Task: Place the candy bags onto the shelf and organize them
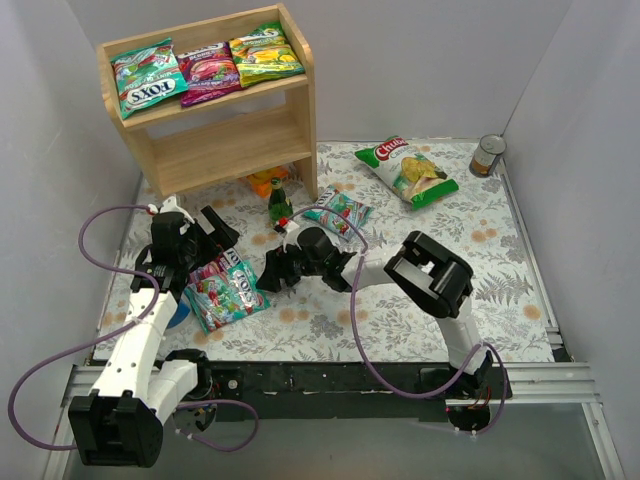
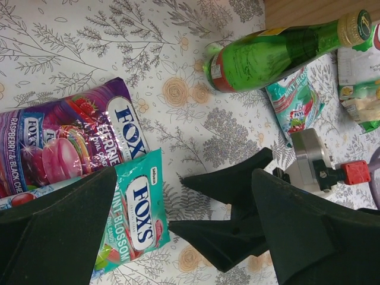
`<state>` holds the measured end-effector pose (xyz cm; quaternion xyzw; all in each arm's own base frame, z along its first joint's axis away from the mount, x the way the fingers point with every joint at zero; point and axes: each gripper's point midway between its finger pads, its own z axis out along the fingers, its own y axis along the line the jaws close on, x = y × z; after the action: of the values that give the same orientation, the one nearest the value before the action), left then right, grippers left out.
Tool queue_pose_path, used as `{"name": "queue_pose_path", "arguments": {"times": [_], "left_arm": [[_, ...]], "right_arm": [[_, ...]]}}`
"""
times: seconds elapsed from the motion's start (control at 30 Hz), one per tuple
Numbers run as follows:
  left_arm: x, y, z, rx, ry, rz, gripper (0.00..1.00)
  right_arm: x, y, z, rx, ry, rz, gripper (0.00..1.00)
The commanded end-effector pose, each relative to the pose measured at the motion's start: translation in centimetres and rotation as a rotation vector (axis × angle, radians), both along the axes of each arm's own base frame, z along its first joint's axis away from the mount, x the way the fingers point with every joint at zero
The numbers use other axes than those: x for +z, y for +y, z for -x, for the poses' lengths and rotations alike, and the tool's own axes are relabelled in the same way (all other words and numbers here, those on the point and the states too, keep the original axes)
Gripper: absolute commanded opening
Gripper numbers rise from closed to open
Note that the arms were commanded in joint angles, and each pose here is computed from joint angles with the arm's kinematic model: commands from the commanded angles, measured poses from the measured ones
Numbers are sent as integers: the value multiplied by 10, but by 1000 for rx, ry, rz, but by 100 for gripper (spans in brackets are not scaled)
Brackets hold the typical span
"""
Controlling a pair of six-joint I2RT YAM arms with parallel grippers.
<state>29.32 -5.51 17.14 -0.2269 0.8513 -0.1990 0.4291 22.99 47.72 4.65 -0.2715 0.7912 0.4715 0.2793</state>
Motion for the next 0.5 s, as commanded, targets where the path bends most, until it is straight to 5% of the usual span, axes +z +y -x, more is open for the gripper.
{"name": "queue_pose_path", "arguments": {"times": [0.0,0.37,0.47], "left_arm": [[-1,0,-1,-4,-7,-8,98],[-2,2,-2,3,-4,-11,98],[-2,2,-2,4,-2,-10,98]], "right_arm": [[-29,11,14,111,14,35,77],[-39,27,55,314,51,21,69],[-44,27,55,302,54,43,53]]}}
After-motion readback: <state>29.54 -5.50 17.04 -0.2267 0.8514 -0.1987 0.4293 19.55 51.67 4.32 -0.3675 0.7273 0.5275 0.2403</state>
